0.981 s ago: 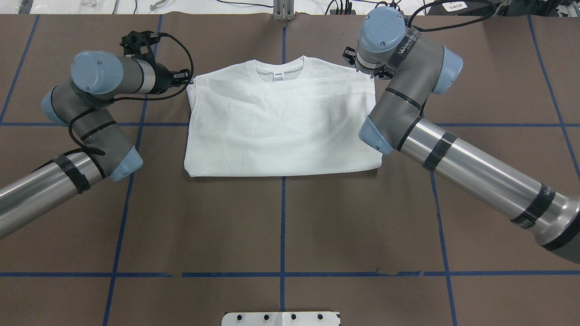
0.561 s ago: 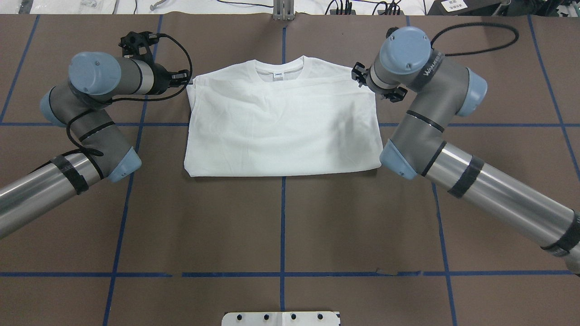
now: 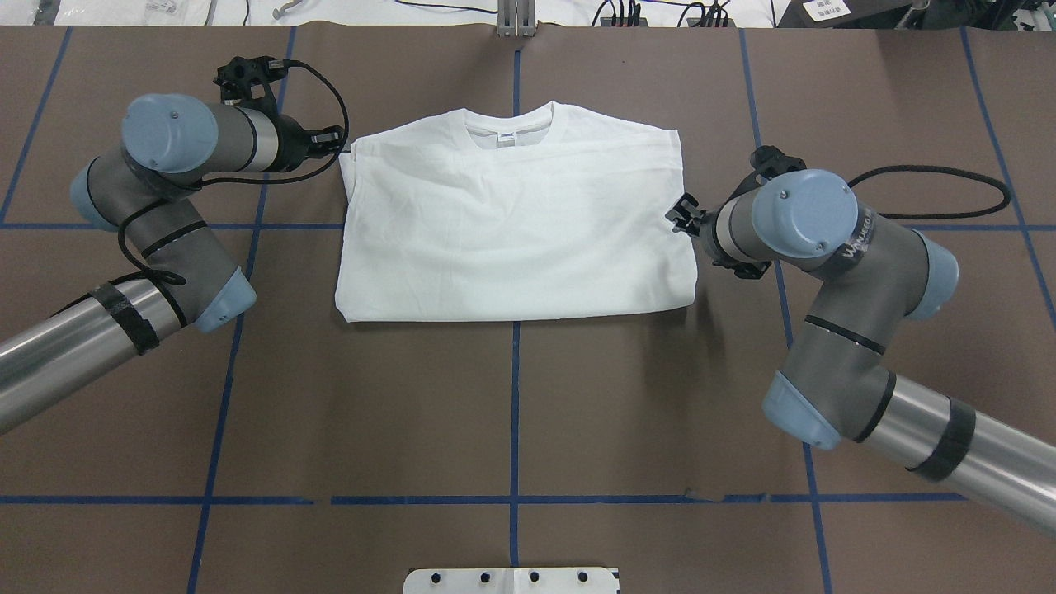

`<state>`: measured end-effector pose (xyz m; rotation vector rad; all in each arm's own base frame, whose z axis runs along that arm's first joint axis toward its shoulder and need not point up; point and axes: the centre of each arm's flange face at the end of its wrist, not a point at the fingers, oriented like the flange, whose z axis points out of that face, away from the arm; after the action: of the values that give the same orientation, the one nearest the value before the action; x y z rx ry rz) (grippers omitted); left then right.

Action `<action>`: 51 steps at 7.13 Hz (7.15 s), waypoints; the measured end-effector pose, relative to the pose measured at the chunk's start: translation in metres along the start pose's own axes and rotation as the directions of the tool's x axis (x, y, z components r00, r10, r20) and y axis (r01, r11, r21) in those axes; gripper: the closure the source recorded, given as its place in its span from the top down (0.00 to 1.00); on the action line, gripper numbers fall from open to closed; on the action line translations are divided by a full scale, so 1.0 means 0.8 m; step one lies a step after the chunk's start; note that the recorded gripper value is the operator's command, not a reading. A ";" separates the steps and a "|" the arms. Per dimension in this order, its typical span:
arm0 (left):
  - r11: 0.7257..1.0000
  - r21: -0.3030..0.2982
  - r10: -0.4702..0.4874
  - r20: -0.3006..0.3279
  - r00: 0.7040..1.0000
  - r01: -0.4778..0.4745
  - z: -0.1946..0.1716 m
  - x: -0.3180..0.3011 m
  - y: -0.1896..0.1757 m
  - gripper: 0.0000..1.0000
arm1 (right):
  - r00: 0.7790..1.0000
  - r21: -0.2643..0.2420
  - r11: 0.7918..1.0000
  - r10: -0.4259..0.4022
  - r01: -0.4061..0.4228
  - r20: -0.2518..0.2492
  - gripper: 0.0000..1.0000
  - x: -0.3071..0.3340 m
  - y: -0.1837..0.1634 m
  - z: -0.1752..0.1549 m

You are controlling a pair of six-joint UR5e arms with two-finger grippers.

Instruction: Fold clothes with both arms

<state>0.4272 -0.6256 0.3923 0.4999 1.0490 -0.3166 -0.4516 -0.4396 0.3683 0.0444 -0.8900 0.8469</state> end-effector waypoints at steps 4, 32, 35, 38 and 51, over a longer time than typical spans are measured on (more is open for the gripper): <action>1.000 0.002 0.000 0.004 1.000 0.000 0.000 -0.002 -0.001 0.54 | 0.999 -0.004 0.999 0.038 -0.038 -0.011 0.00 0.010 0.030 0.011; 0.632 -0.584 -0.514 0.175 0.840 0.509 -0.118 0.139 0.338 0.00 | 0.993 -0.340 0.938 0.033 -0.069 -0.110 1.00 0.109 0.164 -0.232; 0.767 -0.481 -0.453 0.061 0.889 0.424 -0.107 0.104 0.234 0.00 | 0.993 -0.340 0.938 0.032 -0.068 -0.111 1.00 0.109 0.166 -0.231; 0.894 -0.280 -0.366 -0.005 0.931 0.350 -0.015 0.103 0.069 0.00 | 0.994 -0.342 0.937 0.033 -0.066 -0.102 1.00 0.105 0.168 -0.233; 0.943 -0.182 -0.302 -0.126 0.945 0.277 -0.009 0.104 -0.022 0.54 | 0.995 -0.145 0.989 -0.020 0.005 -0.099 0.95 0.092 0.245 -0.093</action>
<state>0.4521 -0.6378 0.3115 0.2233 1.2898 -0.4552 -0.5083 -0.2320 0.3126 -0.1176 -0.8536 0.7648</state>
